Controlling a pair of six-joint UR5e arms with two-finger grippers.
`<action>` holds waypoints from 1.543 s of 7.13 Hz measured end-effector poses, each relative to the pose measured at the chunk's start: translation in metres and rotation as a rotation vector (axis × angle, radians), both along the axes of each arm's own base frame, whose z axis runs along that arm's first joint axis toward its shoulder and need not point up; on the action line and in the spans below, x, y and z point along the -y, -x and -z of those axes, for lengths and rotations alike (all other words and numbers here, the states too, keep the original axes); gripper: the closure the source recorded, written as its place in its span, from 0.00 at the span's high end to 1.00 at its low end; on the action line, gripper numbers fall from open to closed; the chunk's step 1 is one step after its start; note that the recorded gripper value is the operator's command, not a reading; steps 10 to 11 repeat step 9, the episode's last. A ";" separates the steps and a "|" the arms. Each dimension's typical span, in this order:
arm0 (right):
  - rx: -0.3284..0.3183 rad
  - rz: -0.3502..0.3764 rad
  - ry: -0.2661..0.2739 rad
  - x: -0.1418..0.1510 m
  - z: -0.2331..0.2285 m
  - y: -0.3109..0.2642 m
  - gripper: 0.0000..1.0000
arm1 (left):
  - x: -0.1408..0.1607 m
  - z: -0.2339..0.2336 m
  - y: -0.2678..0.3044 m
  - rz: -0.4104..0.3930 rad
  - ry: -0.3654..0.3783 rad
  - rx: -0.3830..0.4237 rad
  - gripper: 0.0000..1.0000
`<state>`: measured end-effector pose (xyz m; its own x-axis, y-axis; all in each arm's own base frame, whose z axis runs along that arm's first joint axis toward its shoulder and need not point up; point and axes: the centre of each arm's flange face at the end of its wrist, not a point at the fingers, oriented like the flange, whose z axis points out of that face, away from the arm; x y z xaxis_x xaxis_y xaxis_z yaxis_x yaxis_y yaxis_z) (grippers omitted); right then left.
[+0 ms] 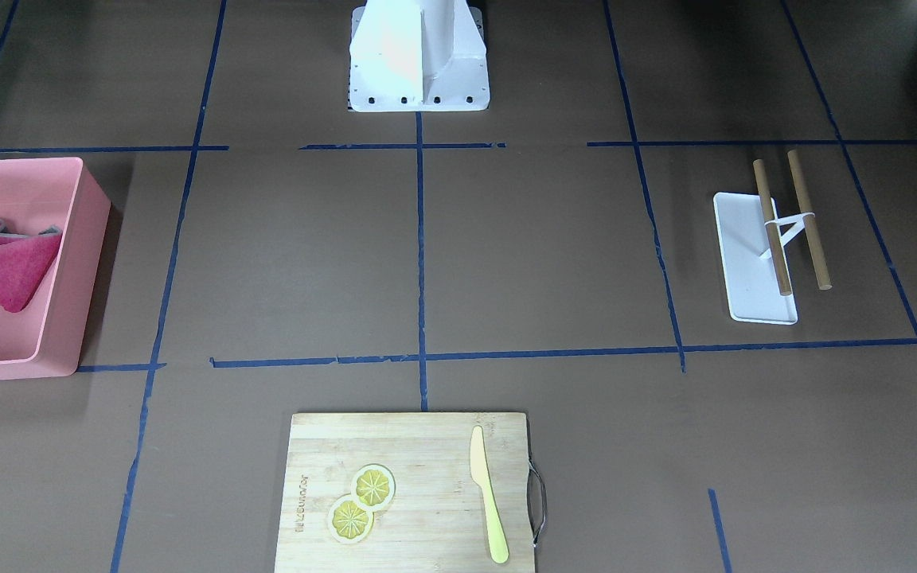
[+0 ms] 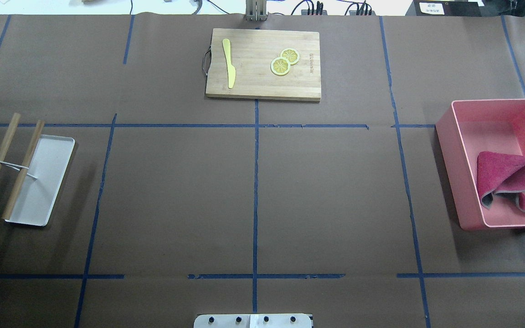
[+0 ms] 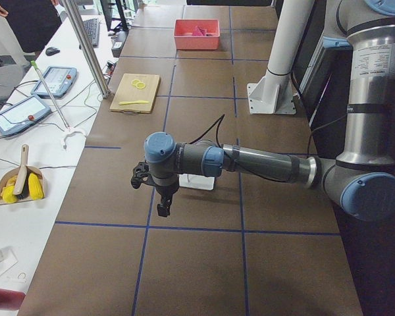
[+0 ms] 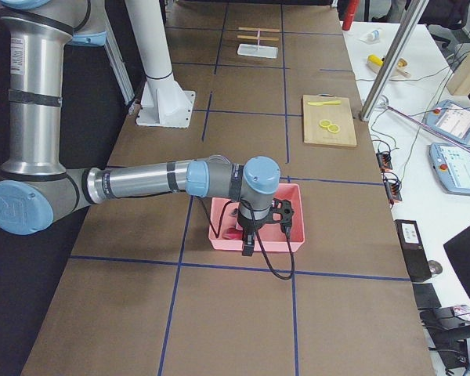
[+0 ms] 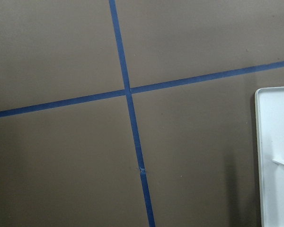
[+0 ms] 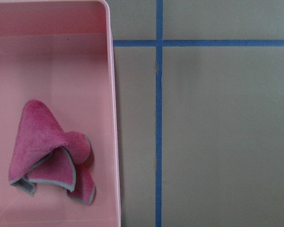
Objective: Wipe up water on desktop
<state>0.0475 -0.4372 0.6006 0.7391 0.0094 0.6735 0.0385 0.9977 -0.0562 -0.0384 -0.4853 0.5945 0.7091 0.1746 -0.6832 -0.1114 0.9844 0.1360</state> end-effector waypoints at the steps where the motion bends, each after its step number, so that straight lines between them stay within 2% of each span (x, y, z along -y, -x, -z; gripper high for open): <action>1: 0.000 0.000 0.000 0.000 0.000 0.000 1.00 | -0.001 -0.002 0.000 -0.001 0.005 0.005 1.00; 11: 0.002 0.002 0.000 0.000 -0.001 0.000 1.00 | -0.004 -0.008 -0.001 -0.006 0.024 0.009 1.00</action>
